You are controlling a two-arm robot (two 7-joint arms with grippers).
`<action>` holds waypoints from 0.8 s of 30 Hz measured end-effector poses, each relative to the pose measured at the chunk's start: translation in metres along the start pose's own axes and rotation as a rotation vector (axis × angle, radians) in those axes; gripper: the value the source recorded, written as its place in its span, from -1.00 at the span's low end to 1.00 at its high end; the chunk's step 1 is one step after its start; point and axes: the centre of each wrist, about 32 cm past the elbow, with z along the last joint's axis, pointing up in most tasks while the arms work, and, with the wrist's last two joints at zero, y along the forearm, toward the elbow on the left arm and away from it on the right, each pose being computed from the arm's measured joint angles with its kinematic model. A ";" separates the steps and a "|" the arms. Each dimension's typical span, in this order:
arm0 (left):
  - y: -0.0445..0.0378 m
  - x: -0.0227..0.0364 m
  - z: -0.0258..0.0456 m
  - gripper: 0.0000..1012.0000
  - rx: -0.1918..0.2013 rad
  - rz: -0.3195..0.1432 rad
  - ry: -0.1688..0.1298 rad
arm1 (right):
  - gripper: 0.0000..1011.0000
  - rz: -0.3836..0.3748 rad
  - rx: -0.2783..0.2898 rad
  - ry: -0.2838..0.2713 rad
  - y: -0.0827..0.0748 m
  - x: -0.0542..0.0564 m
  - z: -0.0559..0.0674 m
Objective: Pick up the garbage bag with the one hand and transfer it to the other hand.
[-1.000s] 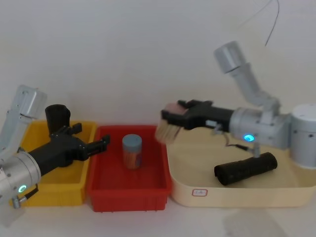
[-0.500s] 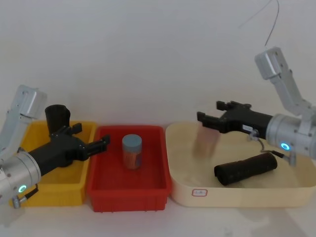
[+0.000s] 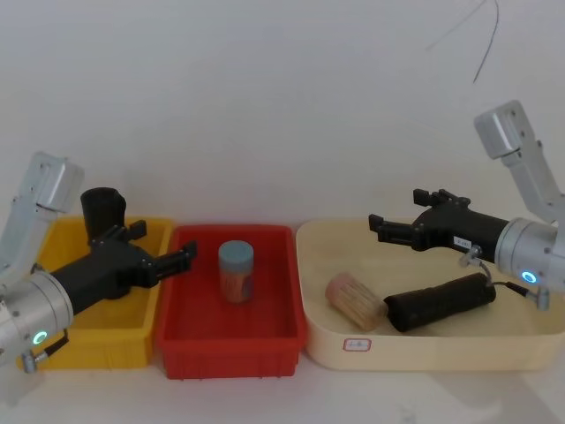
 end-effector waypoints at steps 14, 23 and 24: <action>0.0000 0.0000 0.0000 0.98 0.000 0.000 0.000 | 0.98 -0.094 0.109 0.077 -0.018 -0.032 -0.018; 0.0000 0.0000 0.0001 0.98 0.000 0.000 0.000 | 0.98 -0.179 0.192 0.178 -0.043 -0.073 -0.043; 0.0000 0.0000 0.0000 0.98 0.000 0.000 0.000 | 0.98 -0.188 0.199 0.190 -0.046 -0.078 -0.045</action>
